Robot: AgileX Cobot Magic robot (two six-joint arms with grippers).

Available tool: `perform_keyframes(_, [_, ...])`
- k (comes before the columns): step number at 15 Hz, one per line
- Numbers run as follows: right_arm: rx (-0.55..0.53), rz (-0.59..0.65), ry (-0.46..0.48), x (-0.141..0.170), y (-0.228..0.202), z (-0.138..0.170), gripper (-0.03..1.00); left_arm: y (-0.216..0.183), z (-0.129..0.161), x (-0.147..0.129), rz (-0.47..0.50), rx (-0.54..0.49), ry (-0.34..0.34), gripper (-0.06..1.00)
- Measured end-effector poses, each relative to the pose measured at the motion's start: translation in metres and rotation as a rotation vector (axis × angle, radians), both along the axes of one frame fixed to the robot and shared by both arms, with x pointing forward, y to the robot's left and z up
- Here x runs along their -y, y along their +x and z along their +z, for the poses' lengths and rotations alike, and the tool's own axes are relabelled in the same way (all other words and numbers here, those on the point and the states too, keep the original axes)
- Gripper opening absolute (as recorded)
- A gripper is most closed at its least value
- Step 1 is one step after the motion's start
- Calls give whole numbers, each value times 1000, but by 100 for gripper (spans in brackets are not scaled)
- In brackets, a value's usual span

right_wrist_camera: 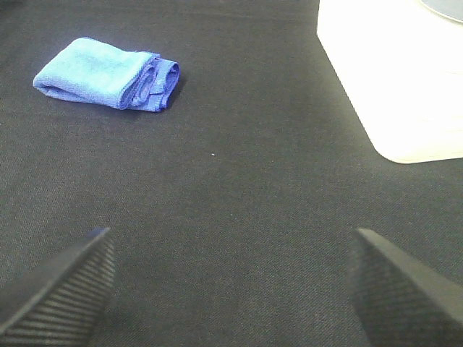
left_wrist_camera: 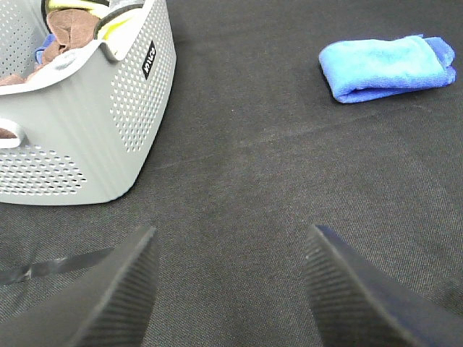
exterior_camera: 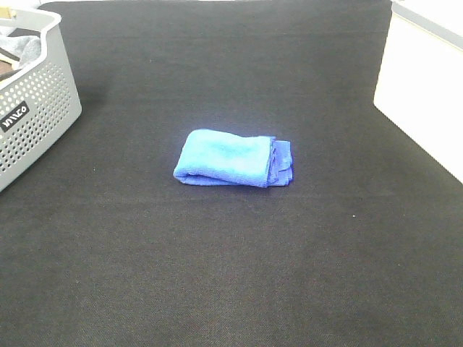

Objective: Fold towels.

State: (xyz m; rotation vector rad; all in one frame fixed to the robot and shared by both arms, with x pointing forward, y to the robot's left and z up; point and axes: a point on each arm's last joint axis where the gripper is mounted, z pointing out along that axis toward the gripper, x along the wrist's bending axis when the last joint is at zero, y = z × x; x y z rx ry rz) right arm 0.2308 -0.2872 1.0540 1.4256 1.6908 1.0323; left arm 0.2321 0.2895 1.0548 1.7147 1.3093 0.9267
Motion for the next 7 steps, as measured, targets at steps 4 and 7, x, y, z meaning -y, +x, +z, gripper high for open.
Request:
perform_keyframes(4, [0,-1,-1,0,0,0,82,0,0,0,0,0,0,57])
perform_keyframes(7, [0,-1,-1,0,0,0,82,0,0,0,0,0,0,57])
